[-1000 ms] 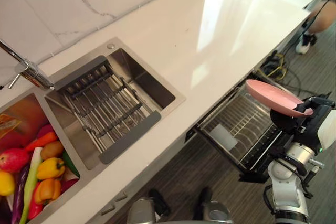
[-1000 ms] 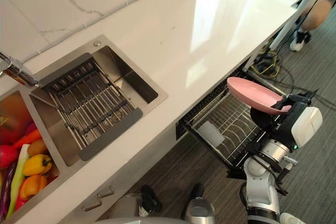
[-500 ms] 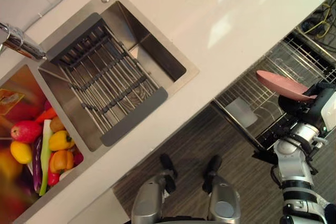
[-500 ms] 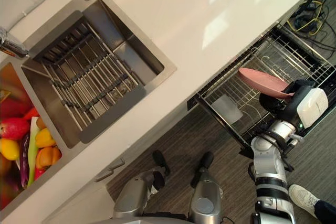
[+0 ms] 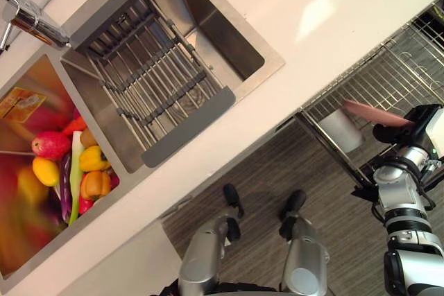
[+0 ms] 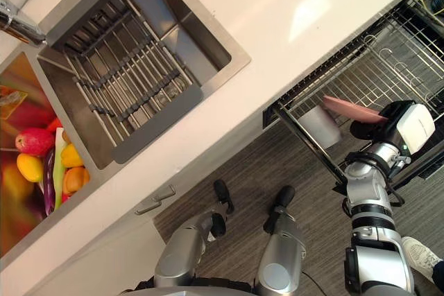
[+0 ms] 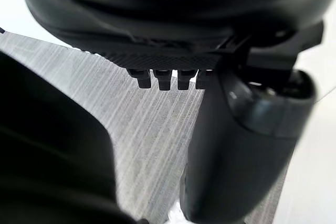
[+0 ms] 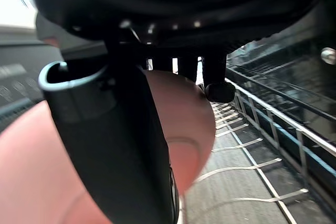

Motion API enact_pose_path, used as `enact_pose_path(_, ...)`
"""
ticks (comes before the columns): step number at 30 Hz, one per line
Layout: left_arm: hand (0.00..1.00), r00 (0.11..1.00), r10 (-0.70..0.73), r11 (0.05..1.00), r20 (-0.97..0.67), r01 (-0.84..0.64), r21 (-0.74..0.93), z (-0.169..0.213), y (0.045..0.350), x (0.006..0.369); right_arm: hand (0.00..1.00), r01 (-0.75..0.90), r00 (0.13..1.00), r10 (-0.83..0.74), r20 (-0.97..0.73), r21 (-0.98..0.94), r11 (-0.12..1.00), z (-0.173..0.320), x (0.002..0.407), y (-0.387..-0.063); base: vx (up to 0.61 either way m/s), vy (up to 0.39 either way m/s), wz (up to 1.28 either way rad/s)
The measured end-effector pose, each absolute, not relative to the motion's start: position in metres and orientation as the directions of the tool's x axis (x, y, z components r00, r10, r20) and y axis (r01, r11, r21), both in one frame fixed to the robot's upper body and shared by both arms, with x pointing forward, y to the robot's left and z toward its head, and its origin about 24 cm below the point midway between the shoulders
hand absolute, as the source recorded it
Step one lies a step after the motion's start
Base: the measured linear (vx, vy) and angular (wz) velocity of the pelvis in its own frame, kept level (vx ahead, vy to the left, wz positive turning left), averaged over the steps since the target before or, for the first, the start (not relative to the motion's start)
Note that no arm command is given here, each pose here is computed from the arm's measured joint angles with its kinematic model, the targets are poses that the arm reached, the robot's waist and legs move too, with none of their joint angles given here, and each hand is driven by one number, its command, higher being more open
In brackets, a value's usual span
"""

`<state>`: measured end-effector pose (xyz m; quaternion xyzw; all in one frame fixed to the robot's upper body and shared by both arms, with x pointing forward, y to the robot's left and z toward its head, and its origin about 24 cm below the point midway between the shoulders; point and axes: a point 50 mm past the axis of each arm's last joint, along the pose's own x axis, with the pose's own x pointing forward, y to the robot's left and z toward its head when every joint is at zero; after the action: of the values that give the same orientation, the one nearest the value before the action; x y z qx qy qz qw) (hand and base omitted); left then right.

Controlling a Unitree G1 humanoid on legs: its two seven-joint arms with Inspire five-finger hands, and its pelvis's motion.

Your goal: Walk over to the sink, pick up the cup, carry it to the dishwasher, place the cup inside the dishwasher, then close the dishwasher door

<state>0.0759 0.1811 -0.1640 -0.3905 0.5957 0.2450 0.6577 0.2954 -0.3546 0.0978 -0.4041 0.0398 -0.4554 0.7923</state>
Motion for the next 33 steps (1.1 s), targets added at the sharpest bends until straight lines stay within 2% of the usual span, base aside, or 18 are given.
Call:
enact_pose_path(7, 1.0, 0.198, -0.138, 0.6, -0.97, -0.763, -0.241, -0.163, 0.183, 0.08, 1.0, 0.777, 0.508, -0.767, 0.391, -0.593, 0.213, 0.116, 0.3, -0.354, 0.03, -0.013, -0.02)
enact_pose_path(11, 1.0, 0.205, -0.13, 0.601, -0.97, -0.762, -0.241, -0.163, 0.184, 0.081, 1.0, 0.899, 0.392, -0.813, 0.431, -0.369, 0.238, 0.133, 0.294, -0.355, 0.0, 0.0, 0.0)
enact_pose_path(13, 1.0, 0.203, -0.125, 0.601, -0.971, -0.763, -0.237, -0.163, 0.184, 0.08, 1.0, 0.952, 0.302, -0.854, 0.424, -0.191, 0.241, 0.138, 0.281, -0.357, 0.0, 0.0, 0.0)
enact_pose_path(15, 1.0, 0.192, -0.114, 0.615, -0.975, -0.757, -0.221, -0.164, 0.185, 0.079, 1.0, 0.963, 0.268, -0.87, 0.414, -0.124, 0.238, 0.134, 0.269, -0.358, 0.02, 0.007, -0.04)
enact_pose_path(17, 1.0, 0.184, -0.101, 0.624, -0.978, -0.753, -0.206, -0.164, 0.187, 0.076, 1.0, 0.963, 0.27, -0.879, 0.394, -0.107, 0.248, 0.126, 0.26, -0.355, 0.02, -0.001, -0.06)
enact_pose_path(22, 1.0, 0.174, -0.077, 0.616, -0.982, -0.766, -0.184, -0.166, 0.191, 0.067, 1.0, 0.934, 0.355, -0.884, 0.305, -0.075, 0.35, 0.102, 0.243, -0.342, 0.01, -0.011, -0.06)
enact_pose_path(24, 1.0, 0.176, -0.069, 0.602, -0.982, -0.778, -0.182, -0.166, 0.192, 0.065, 1.0, 0.934, 0.353, -0.894, 0.277, -0.047, 0.355, 0.097, 0.235, -0.34, 0.04, -0.02, -0.04)
enact_pose_path(27, 1.0, 0.186, -0.03, 0.614, -0.982, -0.772, -0.165, -0.166, 0.198, 0.063, 1.0, 0.95, 0.301, -0.921, 0.246, 0.003, 0.312, 0.093, 0.221, -0.344, 0.08, -0.024, -0.05)
enact_pose_path(33, 1.0, 0.197, 0.02, 0.587, -0.98, -0.796, -0.148, -0.165, 0.21, 0.062, 1.0, 0.969, 0.093, -0.982, 0.165, 0.21, 0.127, 0.092, 0.175, -0.369, 0.1, -0.018, -0.14)
